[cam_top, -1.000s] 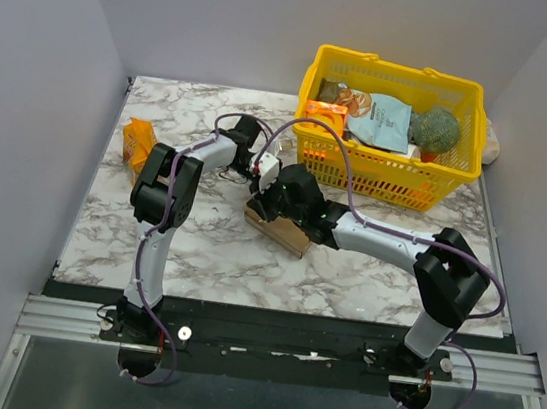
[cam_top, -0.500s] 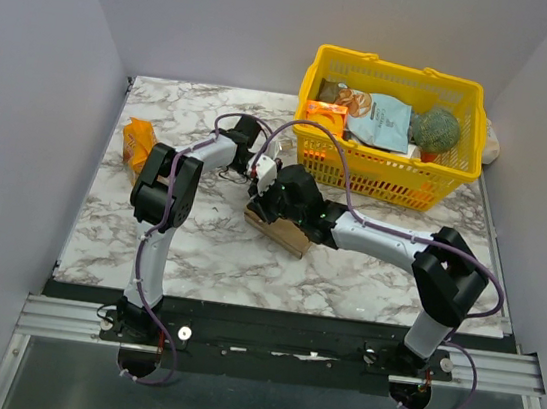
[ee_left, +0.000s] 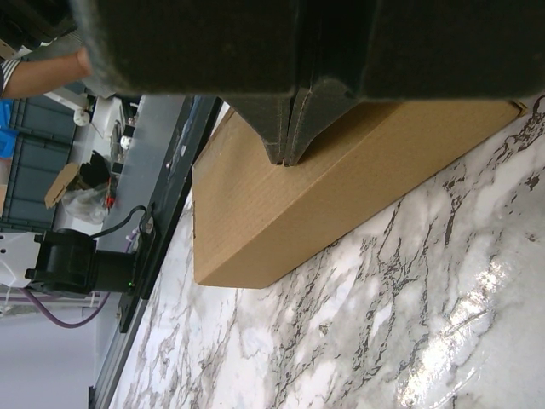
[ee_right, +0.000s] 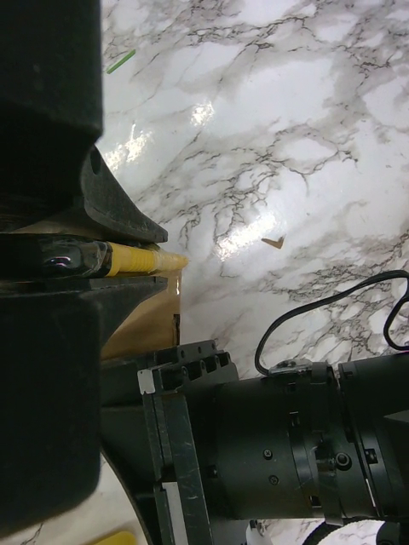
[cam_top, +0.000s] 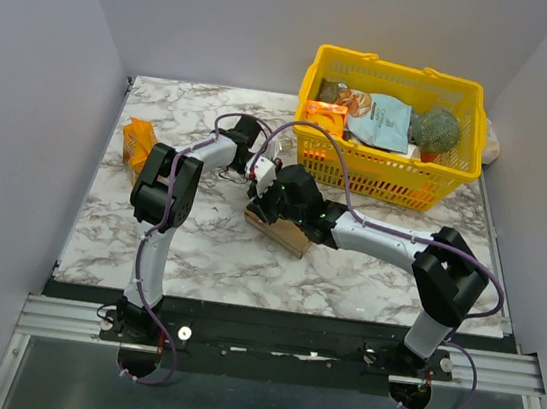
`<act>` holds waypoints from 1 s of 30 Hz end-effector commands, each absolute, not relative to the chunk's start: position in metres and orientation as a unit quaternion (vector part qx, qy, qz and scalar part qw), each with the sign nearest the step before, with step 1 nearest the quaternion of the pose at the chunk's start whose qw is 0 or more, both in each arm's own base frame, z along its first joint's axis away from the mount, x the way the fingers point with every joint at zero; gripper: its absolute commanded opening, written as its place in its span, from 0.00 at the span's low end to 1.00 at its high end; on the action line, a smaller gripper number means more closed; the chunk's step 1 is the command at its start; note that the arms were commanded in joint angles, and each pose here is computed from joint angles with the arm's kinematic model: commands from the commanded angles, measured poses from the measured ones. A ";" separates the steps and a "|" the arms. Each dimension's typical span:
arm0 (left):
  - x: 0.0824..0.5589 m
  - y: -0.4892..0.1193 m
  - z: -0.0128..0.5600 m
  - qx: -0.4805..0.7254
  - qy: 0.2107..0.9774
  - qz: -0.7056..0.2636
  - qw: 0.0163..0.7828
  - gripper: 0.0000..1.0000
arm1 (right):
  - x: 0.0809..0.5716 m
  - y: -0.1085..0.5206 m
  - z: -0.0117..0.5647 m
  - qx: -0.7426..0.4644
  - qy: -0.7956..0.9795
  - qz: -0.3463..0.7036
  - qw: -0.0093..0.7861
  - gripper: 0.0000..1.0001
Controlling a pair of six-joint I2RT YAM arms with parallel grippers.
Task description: Unpack the express box
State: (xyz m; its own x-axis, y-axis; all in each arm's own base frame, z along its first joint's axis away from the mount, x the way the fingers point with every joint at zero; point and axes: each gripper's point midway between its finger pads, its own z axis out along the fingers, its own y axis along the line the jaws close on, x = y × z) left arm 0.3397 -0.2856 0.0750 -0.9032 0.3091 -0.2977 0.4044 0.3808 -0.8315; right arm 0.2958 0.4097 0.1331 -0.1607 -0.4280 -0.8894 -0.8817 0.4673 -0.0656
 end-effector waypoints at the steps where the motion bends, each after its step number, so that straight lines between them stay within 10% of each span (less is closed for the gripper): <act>1: 0.346 -0.273 0.033 0.225 0.859 -0.456 0.049 0.00 | 0.285 0.406 0.128 -0.480 0.718 0.242 0.442 0.00; 30: 0.344 -0.270 0.057 0.290 0.824 -0.479 0.083 0.00 | 0.272 0.403 0.147 -0.517 0.695 0.276 0.417 0.01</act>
State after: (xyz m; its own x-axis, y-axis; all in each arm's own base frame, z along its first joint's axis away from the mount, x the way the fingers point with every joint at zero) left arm 0.3384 -0.2838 0.0757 -0.8562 0.3558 -0.3747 0.4914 0.3365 -0.8033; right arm 0.2812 0.4020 0.1332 -0.1536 -0.4820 -0.8626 -0.9205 0.3872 -0.0525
